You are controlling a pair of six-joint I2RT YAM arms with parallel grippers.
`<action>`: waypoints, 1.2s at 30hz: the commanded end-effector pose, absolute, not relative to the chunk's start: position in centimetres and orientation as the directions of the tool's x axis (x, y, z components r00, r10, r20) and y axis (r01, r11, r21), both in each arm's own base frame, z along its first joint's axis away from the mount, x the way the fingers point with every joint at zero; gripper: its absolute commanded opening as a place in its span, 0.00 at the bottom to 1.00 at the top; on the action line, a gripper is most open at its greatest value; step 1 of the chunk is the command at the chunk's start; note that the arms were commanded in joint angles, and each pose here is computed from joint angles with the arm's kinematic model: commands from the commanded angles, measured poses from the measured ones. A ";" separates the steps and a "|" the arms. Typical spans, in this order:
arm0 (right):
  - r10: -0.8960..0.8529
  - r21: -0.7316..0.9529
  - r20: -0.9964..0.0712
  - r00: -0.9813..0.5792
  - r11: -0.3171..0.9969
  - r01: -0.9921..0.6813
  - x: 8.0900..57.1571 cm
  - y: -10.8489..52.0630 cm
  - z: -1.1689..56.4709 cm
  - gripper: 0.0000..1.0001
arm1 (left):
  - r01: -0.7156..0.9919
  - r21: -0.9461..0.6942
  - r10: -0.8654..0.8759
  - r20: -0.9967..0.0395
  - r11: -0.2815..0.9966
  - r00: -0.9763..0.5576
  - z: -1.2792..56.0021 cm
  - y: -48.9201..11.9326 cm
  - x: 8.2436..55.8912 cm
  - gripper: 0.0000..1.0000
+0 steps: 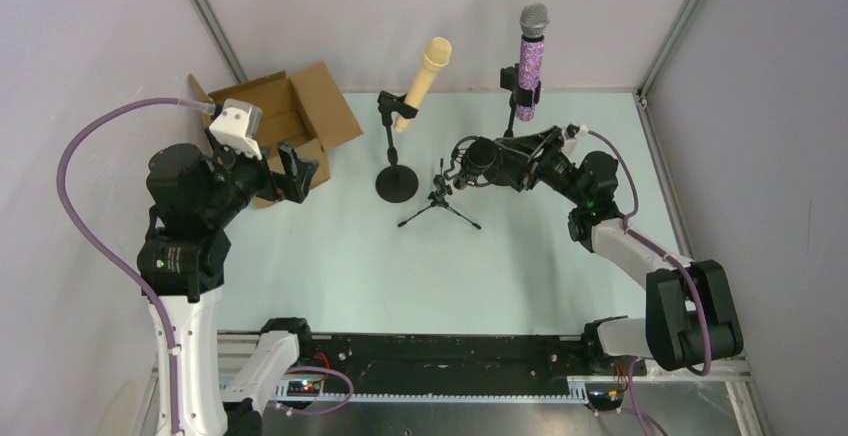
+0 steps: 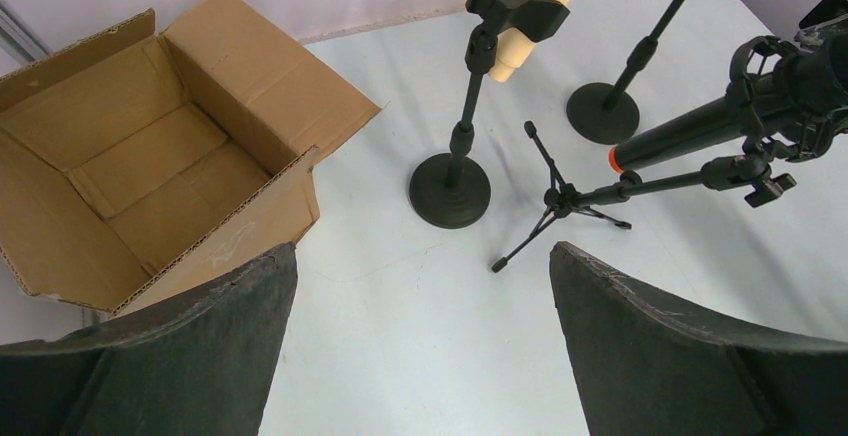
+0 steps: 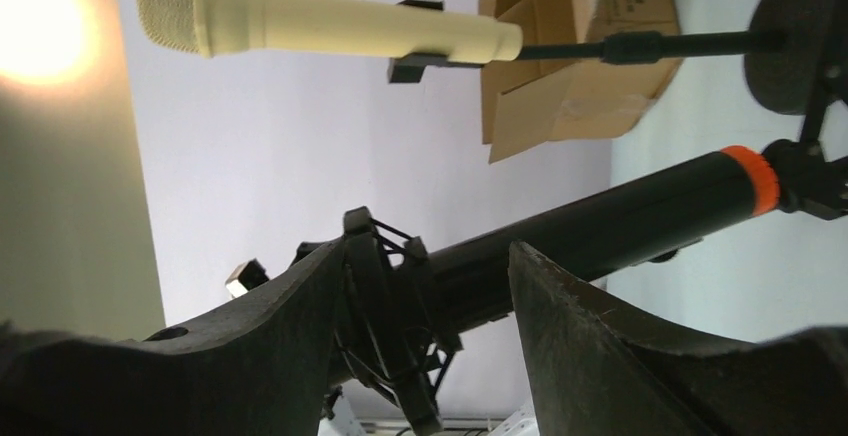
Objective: Attach the microphones to the stand
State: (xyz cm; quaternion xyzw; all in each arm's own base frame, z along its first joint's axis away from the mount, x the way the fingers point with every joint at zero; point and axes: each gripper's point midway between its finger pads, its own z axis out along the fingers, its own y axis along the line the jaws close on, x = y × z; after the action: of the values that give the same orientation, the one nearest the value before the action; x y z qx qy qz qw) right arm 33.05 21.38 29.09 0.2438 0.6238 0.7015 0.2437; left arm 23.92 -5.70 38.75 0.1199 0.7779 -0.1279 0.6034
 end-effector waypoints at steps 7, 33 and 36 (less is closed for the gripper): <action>0.680 0.998 -0.035 -0.732 -0.012 -0.059 34.5 19.9 29.5 0.68 | 0.352 -0.061 0.014 -0.978 0.934 -0.209 39.9 -5.9 24.2 1.00; 0.732 0.991 -0.123 -0.670 0.120 -0.050 34.8 17.5 28.1 0.85 | 0.348 -0.056 0.027 -0.973 0.936 -0.231 38.8 -5.8 24.6 1.00; 0.728 0.989 -0.140 -0.671 0.133 -0.062 34.4 17.8 28.2 0.85 | 0.348 -0.056 0.027 -0.973 0.936 -0.231 38.8 -5.8 24.6 1.00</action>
State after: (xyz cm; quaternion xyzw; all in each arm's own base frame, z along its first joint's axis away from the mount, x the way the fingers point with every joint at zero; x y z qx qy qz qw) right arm 34.80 17.48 25.40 0.2792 0.6878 0.6054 0.2871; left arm 24.49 -5.74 38.05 0.1167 0.7836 -0.1316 0.5958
